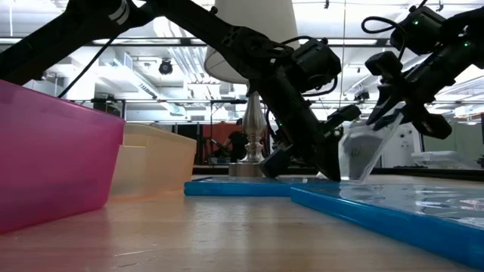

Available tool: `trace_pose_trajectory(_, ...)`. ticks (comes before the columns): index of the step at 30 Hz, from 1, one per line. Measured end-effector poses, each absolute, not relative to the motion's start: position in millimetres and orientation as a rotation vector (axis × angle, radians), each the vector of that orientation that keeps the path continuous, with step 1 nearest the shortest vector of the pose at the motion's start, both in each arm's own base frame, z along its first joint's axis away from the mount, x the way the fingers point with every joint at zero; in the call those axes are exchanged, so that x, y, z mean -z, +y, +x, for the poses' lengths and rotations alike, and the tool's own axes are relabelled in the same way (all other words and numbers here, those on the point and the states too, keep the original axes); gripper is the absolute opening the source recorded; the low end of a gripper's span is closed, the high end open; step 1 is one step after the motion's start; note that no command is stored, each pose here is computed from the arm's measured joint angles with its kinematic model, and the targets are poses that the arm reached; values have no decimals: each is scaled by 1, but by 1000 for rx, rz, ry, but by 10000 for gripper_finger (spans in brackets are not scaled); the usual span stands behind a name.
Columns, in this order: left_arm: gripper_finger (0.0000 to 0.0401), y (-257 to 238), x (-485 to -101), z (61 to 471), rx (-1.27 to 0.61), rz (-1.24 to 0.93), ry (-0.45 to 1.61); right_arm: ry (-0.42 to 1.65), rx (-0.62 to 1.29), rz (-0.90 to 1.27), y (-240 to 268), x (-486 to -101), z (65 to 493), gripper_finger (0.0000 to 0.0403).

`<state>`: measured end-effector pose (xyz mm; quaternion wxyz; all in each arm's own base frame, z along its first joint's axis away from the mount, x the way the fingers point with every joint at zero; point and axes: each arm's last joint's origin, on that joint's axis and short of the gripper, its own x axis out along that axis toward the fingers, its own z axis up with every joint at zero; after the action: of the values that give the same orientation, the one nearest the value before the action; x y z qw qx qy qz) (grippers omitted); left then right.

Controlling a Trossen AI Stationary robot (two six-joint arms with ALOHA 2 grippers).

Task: Pick & place jewel cases by type
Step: Put the black CD case into the pink bin

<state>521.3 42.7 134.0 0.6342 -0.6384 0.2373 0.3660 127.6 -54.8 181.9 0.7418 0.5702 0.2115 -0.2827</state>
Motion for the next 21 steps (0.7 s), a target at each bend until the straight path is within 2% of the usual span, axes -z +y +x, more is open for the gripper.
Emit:
trace_pose_trajectory(7, 0, 42, -135, 521, -774, -1425, 607, 469, 614, 1233, -55, -182, 127, 34)
trace_pose_trajectory(21, 0, 37, -164, 513, -559, -1247, 774, 480, 461, 1273, -49, -189, 124, 38)
